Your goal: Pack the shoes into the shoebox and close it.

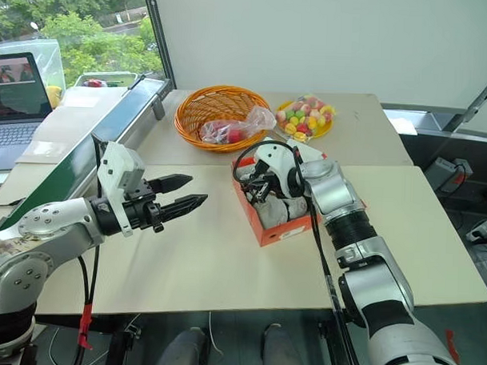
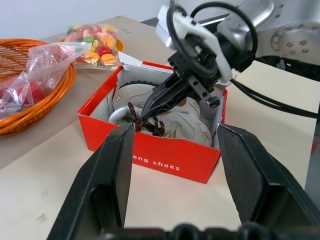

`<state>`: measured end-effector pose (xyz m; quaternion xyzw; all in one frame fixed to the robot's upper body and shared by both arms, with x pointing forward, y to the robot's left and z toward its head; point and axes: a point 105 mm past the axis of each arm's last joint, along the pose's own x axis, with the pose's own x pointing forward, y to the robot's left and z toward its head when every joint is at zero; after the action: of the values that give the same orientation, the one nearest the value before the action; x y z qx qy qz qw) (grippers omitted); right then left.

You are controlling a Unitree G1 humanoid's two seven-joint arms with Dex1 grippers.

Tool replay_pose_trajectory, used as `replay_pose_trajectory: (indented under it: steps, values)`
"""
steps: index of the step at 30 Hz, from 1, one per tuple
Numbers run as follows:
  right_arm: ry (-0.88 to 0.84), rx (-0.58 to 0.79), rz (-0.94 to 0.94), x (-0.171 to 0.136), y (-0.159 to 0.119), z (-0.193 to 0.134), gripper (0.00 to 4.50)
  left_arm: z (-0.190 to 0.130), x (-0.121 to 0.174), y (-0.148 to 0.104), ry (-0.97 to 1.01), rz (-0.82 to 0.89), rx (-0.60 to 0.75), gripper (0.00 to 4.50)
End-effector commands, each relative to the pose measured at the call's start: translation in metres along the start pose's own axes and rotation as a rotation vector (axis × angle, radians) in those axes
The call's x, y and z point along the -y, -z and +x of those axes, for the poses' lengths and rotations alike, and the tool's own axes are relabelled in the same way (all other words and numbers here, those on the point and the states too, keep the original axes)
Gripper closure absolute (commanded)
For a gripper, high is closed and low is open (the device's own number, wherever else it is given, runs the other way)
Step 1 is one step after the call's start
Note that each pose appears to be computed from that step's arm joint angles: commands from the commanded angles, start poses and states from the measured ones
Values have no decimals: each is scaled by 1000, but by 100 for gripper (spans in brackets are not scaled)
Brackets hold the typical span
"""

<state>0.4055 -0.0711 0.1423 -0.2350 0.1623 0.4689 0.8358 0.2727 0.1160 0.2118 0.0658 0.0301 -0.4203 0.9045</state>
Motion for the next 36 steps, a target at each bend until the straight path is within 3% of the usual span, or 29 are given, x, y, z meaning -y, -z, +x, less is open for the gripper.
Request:
replay_pose_trajectory:
  steps: [1,5,10,14,24,26,29,31,36]
  values:
    - [6,-5,-40,-2,5,8,442,-4,3,-16,-3,58,39,173]
    - [7,-49,-52,-6,26,22,442,-5,3,-18,-3,66,37,173]
    - [8,-59,-84,-8,31,28,442,-4,3,-20,0,69,39,173]
    - [42,27,-95,7,-3,7,442,-1,5,-20,21,69,40,173]
    - [141,234,-8,21,-82,-88,442,11,7,-16,129,91,4,173]
    - [263,206,25,40,-68,-113,442,13,9,-13,167,108,-23,173]
    - [373,108,146,48,-17,-144,442,16,10,-14,220,116,-32,173]
    - [385,65,228,34,12,-158,442,20,10,-15,251,127,-37,173]
    - [431,177,433,3,32,-170,442,28,5,-18,310,161,-44,173]
